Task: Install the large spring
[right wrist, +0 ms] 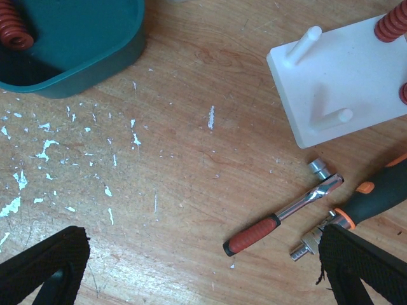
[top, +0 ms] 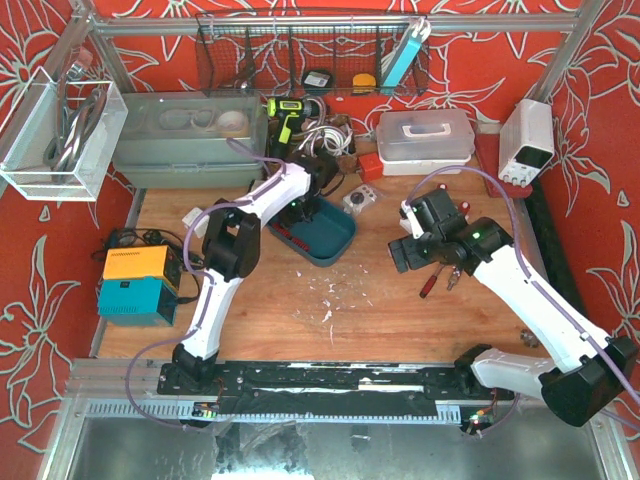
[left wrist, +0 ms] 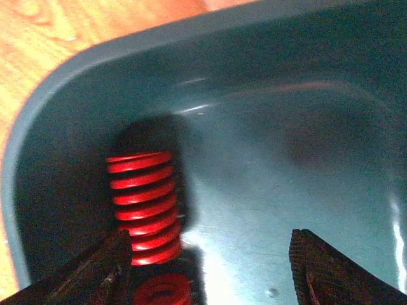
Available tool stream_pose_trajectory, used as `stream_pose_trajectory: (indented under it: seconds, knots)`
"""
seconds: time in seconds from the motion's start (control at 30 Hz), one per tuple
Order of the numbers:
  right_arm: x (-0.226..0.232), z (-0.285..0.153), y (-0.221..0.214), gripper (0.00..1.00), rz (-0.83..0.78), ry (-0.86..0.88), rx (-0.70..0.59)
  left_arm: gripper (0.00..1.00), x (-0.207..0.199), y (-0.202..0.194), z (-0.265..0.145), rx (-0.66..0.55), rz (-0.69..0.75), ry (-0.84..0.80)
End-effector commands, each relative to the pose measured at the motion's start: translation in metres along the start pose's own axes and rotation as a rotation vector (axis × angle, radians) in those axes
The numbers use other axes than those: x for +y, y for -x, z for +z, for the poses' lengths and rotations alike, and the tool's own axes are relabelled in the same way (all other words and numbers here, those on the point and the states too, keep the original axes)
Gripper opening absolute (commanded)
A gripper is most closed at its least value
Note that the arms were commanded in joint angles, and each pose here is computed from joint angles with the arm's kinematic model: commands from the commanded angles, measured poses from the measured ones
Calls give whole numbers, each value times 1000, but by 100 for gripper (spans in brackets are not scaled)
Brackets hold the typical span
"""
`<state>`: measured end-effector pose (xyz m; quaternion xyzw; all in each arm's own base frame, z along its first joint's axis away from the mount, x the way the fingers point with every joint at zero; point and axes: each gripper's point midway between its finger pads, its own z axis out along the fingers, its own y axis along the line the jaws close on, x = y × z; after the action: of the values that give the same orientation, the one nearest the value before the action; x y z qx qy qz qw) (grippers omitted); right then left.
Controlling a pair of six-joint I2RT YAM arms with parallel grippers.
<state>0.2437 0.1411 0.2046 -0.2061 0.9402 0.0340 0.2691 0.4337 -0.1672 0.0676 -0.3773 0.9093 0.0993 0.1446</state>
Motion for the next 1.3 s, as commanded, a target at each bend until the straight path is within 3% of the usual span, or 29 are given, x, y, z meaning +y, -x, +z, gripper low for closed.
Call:
stream_pose_trajectory:
  seconds: [0.0, 0.57, 0.77, 1.0, 1.27]
  knots:
    - [-1, 3, -3, 99, -18, -9, 21, 70, 27, -1, 5, 19, -38, 124]
    - [-2, 8, -6, 99, -29, -20, 42, 70, 13, -23, 38, 101, -25, 110]
    - [-2, 8, -5, 99, -33, -24, 49, 66, -15, -23, 43, 78, 19, -34]
    - [-5, 11, -1, 99, -42, -40, 54, 57, -8, -21, 44, 60, 35, -38]
    - [-3, 11, 0, 99, -32, -34, 57, 61, -9, 3, 32, 7, 41, -48]
